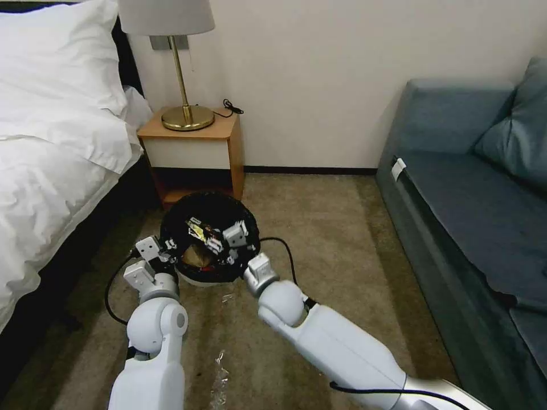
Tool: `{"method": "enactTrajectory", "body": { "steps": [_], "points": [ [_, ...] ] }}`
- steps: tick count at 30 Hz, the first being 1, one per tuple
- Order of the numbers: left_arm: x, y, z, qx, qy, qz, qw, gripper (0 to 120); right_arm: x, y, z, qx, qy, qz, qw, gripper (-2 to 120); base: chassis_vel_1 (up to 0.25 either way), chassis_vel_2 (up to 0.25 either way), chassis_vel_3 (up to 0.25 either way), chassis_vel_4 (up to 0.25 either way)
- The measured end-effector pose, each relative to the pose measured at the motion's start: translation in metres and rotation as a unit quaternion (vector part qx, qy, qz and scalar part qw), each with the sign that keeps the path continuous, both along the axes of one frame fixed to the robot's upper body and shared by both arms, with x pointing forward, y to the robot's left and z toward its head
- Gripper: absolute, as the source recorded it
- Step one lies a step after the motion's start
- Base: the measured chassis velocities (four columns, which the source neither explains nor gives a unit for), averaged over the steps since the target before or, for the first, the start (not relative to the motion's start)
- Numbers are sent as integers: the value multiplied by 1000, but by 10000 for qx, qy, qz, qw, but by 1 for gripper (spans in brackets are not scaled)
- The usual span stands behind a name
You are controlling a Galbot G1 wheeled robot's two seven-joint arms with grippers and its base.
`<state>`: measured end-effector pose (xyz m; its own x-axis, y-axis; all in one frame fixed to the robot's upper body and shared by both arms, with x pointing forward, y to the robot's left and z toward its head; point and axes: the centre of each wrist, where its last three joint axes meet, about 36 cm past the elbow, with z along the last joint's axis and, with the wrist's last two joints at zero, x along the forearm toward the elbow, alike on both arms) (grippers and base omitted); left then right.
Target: Pick up the trash bin, then pick up the garbage on the floor and place it into the trash bin.
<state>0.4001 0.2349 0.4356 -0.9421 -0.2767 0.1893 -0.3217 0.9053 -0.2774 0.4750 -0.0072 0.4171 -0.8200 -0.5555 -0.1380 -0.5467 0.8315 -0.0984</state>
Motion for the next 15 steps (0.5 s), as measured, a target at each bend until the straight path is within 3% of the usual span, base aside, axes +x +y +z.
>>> {"method": "enactTrajectory", "body": {
  "steps": [4, 9, 15],
  "points": [
    [0, 3, -2, 40, 25, -46, 10000, 4, 24, -22, 25, 241, -113, -448, 9986, 99, 0, 0, 0, 0],
    [0, 9, -4, 74, 34, -123, 9999, 4, 42, -64, 34, 413, -145, -1115, 9928, 100, 0, 0, 0, 0],
    [4, 16, -3, -27, 61, -159, 9999, 4, 39, -104, 18, 477, -54, -1706, 9842, 100, 0, 0, 0, 0]
  ]
}}
